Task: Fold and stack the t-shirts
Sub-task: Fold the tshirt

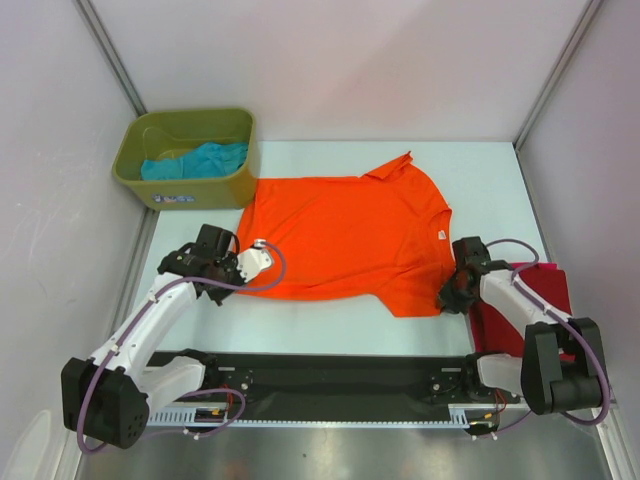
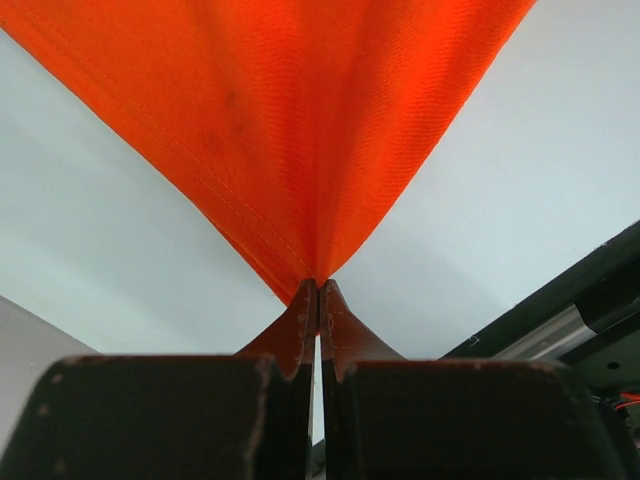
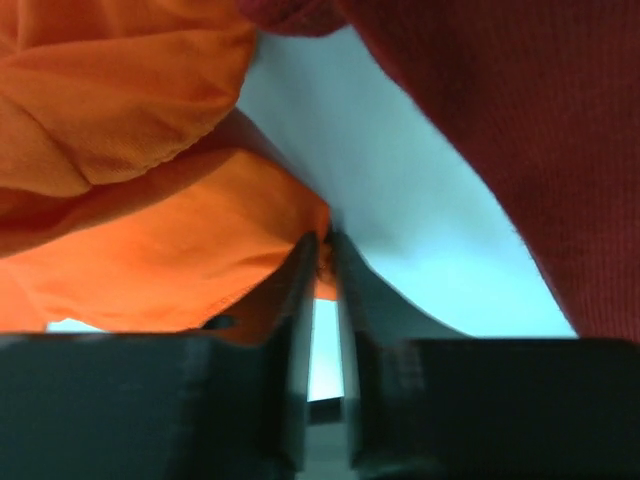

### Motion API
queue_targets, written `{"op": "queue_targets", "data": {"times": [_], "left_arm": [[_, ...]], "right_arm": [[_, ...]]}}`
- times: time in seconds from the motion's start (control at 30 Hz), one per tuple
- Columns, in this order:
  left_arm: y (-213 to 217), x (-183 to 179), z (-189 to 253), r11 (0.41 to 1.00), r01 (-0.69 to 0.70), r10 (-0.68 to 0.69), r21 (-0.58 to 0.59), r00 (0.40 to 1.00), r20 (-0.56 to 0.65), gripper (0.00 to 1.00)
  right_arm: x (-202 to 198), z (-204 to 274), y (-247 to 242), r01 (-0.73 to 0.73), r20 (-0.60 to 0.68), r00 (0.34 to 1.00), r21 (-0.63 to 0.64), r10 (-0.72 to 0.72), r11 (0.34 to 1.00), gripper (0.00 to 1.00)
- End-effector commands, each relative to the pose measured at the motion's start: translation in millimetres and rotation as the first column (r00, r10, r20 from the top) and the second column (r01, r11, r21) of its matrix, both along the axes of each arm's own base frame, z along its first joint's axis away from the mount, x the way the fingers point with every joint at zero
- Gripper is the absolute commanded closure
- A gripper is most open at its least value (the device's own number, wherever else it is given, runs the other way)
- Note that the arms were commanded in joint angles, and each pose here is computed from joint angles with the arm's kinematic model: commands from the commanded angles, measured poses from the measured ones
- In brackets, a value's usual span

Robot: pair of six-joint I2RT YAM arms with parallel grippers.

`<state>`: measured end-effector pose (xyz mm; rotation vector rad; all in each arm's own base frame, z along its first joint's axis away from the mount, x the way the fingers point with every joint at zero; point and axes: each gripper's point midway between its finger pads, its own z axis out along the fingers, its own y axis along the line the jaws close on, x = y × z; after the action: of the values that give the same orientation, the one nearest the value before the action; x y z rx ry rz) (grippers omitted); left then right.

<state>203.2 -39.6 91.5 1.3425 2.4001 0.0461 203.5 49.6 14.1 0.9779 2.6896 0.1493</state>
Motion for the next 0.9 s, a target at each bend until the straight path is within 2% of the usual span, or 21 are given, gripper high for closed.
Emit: {"op": "queue_targets", "data": {"times": [0.0, 0.07, 0.2, 0.3, 0.33, 0.5, 0.63, 0.7, 0.73, 0.87], "left_arm": [[-1, 5, 10, 1.000, -0.021, 0.021, -0.013, 0.999, 0.029, 1.00], [-1, 5, 10, 1.000, -0.018, 0.018, -0.012, 0.999, 0.028, 1.00], [1, -1, 5, 1.000, -0.011, 0.011, -0.003, 1.000, 0.008, 1.00], [3, -10, -1, 1.000, -0.006, 0.006, 0.004, 1.000, -0.019, 1.00], [4, -12, -2, 1.000, -0.007, 0.007, 0.005, 1.000, -0.023, 1.00], [7, -27, 0, 1.000, 0.001, 0.000, 0.013, 0.999, -0.048, 1.00], [8, -47, 3, 1.000, 0.017, -0.017, 0.001, 0.995, -0.095, 1.00], [9, -61, 7, 0.999, 0.044, -0.044, -0.007, 0.992, -0.120, 1.00], [8, -67, 8, 0.998, 0.055, -0.057, -0.019, 0.990, -0.130, 1.00], [5, -83, 15, 0.992, 0.115, -0.122, -0.052, 0.979, -0.166, 1.00]], "right_arm": [[0, -1, 1, 0.015, 0.016, 1.000, 0.023, -0.015, 1.000, 0.87], [3, 13, -1, 0.021, 0.051, 0.998, 0.021, -0.022, 1.000, 1.00], [2, 46, 0, 0.036, 0.099, 0.994, 0.035, -0.040, 0.999, 1.00], [-8, 71, 15, 0.088, 0.126, 0.986, 0.140, -0.106, 0.986, 1.00], [-17, 76, 21, 0.139, 0.098, 0.982, 0.187, -0.159, 0.972, 1.00], [-44, 119, 18, 0.236, 0.140, 0.951, 0.250, -0.276, 0.939, 1.00], [-71, 146, 11, 0.293, 0.119, 0.937, 0.241, -0.328, 0.925, 1.00], [-73, 174, 7, 0.289, 0.177, 0.925, 0.244, -0.336, 0.926, 1.00], [-82, 177, 0, 0.305, 0.168, 0.925, 0.204, -0.340, 0.930, 1.00], [-81, 205, -9, 0.249, 0.219, 0.936, 0.145, -0.276, 0.958, 1.00]]}}
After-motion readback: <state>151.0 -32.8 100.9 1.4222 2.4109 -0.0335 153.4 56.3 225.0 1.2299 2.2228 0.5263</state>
